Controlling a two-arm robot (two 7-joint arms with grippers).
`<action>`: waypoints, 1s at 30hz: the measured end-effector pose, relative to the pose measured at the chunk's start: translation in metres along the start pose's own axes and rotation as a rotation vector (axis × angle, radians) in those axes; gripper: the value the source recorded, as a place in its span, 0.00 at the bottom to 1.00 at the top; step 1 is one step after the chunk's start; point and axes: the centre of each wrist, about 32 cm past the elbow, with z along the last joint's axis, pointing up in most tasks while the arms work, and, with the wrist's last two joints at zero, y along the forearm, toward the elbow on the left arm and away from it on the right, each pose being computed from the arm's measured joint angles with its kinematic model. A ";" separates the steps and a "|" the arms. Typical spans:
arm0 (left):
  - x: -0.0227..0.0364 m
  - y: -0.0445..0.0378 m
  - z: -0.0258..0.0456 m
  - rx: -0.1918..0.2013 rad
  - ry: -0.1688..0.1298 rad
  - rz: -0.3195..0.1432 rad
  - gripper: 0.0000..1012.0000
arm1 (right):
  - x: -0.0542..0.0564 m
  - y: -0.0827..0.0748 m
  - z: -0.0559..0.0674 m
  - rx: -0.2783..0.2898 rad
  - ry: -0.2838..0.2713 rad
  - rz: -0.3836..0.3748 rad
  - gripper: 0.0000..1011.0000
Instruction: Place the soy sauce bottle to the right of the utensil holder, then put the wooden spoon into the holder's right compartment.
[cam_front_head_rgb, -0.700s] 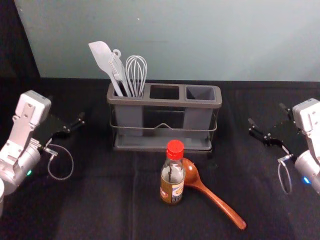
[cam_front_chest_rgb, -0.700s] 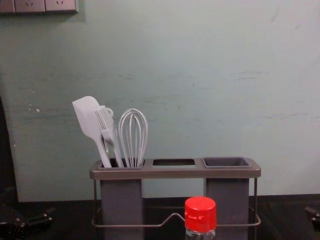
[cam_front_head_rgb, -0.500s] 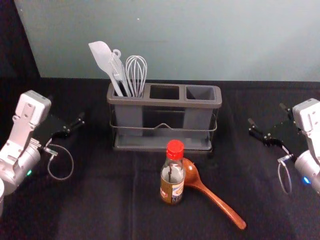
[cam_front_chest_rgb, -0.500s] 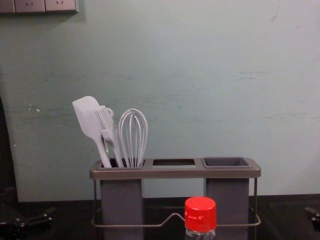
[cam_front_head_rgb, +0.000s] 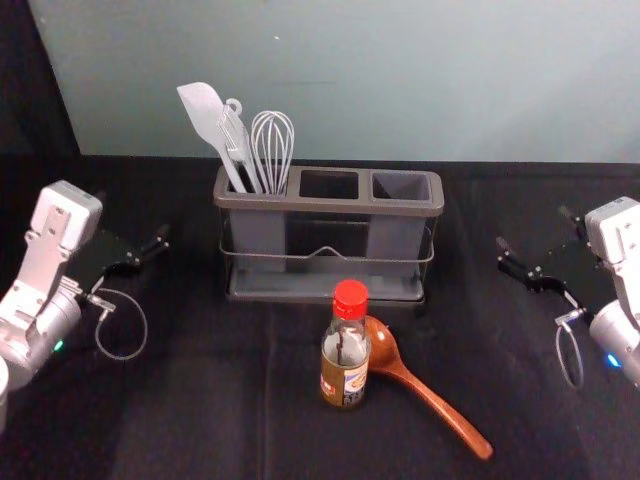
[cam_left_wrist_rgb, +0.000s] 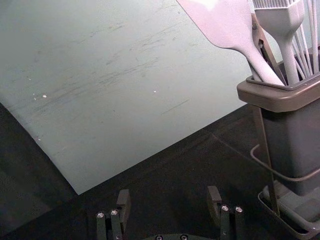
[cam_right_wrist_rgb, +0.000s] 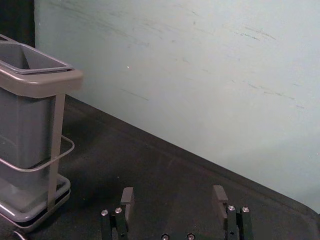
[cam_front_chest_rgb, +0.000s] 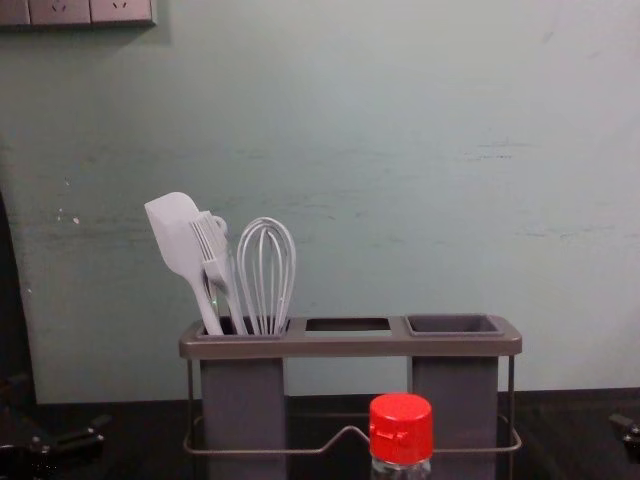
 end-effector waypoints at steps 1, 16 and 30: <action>0.0000 0.0000 0.0000 0.000 0.000 0.000 0.99 | 0.000 0.000 0.000 0.000 0.000 0.000 0.99; 0.0000 0.0000 0.0000 0.000 0.000 0.000 0.99 | 0.000 0.000 0.000 0.000 0.000 0.000 0.99; 0.0000 0.0000 0.0000 0.000 0.000 0.000 0.99 | 0.001 -0.005 -0.001 0.041 0.003 -0.002 0.99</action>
